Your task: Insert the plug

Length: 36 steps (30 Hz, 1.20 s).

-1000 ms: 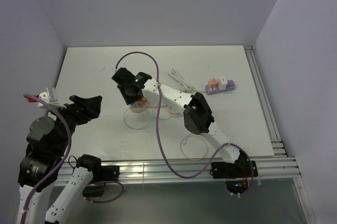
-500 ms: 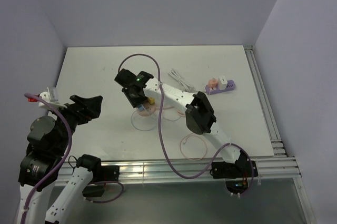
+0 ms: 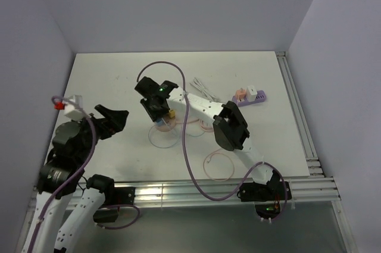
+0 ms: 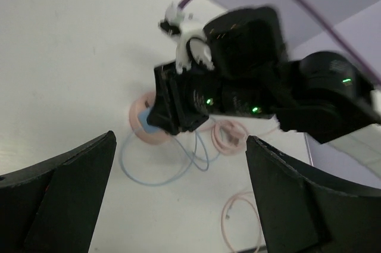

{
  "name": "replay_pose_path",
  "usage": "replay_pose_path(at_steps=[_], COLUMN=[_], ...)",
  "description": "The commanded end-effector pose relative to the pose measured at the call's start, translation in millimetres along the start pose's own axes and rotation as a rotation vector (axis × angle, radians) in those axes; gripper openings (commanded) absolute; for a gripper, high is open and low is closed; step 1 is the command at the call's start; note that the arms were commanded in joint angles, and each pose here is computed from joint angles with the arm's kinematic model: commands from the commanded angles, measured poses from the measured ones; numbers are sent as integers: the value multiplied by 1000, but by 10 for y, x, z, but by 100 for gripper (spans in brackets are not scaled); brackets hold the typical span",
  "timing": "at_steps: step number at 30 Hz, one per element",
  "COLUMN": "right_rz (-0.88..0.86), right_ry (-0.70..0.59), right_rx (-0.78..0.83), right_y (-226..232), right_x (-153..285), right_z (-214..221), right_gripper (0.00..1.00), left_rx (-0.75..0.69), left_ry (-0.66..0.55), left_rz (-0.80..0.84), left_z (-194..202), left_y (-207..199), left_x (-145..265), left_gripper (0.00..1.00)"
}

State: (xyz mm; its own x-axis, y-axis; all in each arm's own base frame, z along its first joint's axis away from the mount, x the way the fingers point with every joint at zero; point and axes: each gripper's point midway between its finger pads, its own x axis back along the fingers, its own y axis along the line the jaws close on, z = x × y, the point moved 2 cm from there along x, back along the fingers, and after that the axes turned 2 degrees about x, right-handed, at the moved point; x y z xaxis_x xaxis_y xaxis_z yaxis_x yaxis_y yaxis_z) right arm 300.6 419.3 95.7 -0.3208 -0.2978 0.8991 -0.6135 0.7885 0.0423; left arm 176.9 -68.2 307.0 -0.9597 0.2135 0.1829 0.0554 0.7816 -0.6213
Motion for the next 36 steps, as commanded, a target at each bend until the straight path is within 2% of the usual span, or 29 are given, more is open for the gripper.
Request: replay_pose_path(at_steps=[1,5,6,8,9,11,15,19,22,32,35,36], right_rz=[-69,-79,-88,-100,-119,-129,-147,-158,-162,-162,-159,-159], right_ry=[37,48,47,51,43,42,32,33,34,40,41,39], right_rx=[-22,-26,-26,-37,-40,-47,-52,-49,-46,-43,-43,-44], right_y=[-17,-70,-64,-83,-66,-89,-108,-106,-93,-107,-103,-108], right_x=[62,47,37,33,26,27,28,16,-7,-10,-10,-19], right_z=[94,125,128,152,141,155,125,126,128,130,127,116], right_gripper=[0,0,0,0,0,0,0,0,0,0,0,0], left_rx=[139,240,270,306,321,324,345,338,335,283,265,262], left_ry=[227,471,466,489,464,424,390,367,396,469,472,487], left_rz=[20,-34,13,0,-2,-46,-15,-20,-72,-181,-166,-156], left_z=[548,1289,1304,1494,1484,1536,1636,1702,1812,2121,2189,2219], left_y=[22,306,244,361,374,519,598,680,784,1019,1014,1001], left_x=[-361,-674,-736,-769,-803,-823,-859,-964,-1079,-1332,-1373,-1375], left_gripper=[95,88,84,81,80,79,77,69,60,62,54,49])
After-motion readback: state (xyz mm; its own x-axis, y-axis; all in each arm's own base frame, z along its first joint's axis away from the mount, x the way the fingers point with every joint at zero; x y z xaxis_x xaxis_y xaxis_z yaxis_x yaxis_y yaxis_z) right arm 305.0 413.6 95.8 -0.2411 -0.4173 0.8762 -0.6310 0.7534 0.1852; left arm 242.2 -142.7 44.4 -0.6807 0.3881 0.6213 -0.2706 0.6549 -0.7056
